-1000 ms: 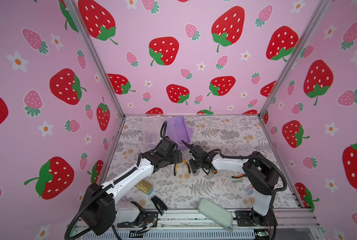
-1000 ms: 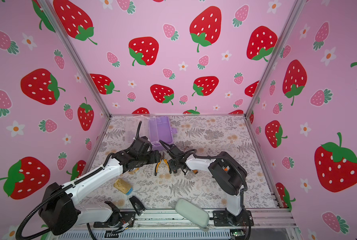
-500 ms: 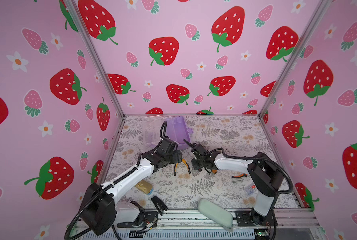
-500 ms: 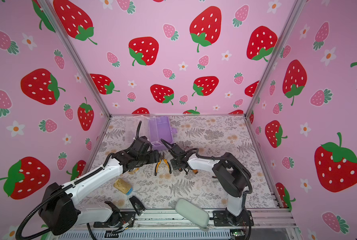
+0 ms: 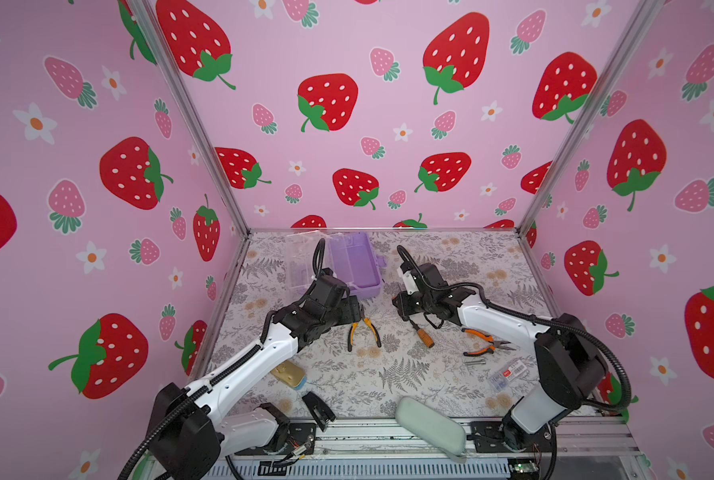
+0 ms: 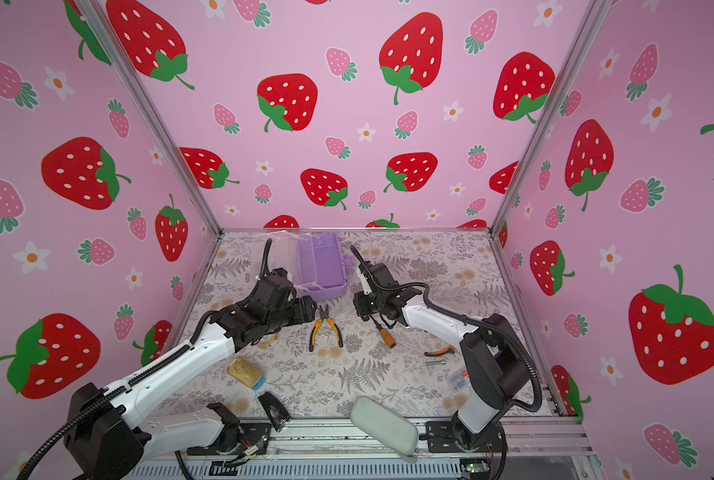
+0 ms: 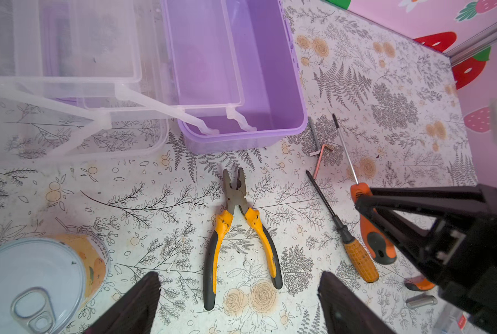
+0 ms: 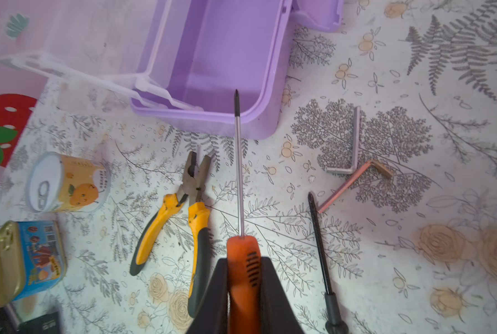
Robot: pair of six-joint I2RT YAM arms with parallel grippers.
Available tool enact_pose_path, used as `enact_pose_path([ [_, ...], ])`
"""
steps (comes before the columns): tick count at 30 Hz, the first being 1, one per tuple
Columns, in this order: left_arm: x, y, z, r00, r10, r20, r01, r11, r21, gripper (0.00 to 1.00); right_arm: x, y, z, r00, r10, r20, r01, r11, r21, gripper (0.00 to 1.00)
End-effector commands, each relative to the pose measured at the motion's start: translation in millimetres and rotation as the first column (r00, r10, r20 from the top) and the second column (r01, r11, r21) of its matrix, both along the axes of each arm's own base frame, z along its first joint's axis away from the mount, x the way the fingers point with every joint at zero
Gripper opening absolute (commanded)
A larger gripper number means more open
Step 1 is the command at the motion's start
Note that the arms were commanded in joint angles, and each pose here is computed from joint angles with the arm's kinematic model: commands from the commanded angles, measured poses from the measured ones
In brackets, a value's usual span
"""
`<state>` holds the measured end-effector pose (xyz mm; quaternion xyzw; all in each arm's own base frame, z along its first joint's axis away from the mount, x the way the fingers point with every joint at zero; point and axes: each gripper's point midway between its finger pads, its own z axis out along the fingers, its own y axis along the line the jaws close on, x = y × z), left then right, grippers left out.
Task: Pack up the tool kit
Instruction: 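Grasp the orange-handled screwdriver with the right gripper and lift it, then carry the screwdriver into the clear tray and open the right gripper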
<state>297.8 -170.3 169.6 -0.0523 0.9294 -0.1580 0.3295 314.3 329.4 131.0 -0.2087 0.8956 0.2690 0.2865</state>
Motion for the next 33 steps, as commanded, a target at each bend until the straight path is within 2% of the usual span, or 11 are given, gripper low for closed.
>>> enact_pose_path([
  [1,-1.3,5.9,-0.1,1.000,0.018,0.004,-0.018,1.000,0.026,0.89,16.1,24.7,34.3,0.999,0.045,0.028,-0.048,0.990,0.133,0.00],
  [6,-6.4,12.4,-4.4,1.000,0.030,-0.002,-0.030,0.999,0.041,0.89,38.8,42.8,49.2,0.997,0.054,0.048,-0.062,0.982,0.178,0.00],
  [14,-14.5,16.4,-22.3,0.998,0.040,-0.055,-0.037,0.998,0.058,0.89,83.3,81.6,40.9,0.998,0.052,0.047,-0.061,0.977,0.204,0.00],
  [19,-21.7,26.9,-34.2,0.994,0.071,-0.078,-0.064,0.994,0.092,0.89,104.7,110.7,41.0,0.997,0.069,0.039,-0.077,0.961,0.265,0.00],
  [23,-26.4,38.3,-31.1,0.992,0.101,-0.071,-0.092,0.988,0.123,0.89,111.3,129.6,47.8,0.995,0.088,0.037,-0.095,0.947,0.306,0.00],
  [27,-31.8,63.5,-22.5,0.982,0.183,-0.037,-0.175,0.972,0.159,0.90,110.3,149.6,55.2,0.993,0.108,0.050,-0.118,0.936,0.332,0.00],
  [33,-38.8,101.9,-13.7,0.948,0.317,-0.023,-0.311,0.942,0.129,0.93,105.6,177.9,53.9,0.991,0.133,0.031,-0.135,0.922,0.363,0.00],
])
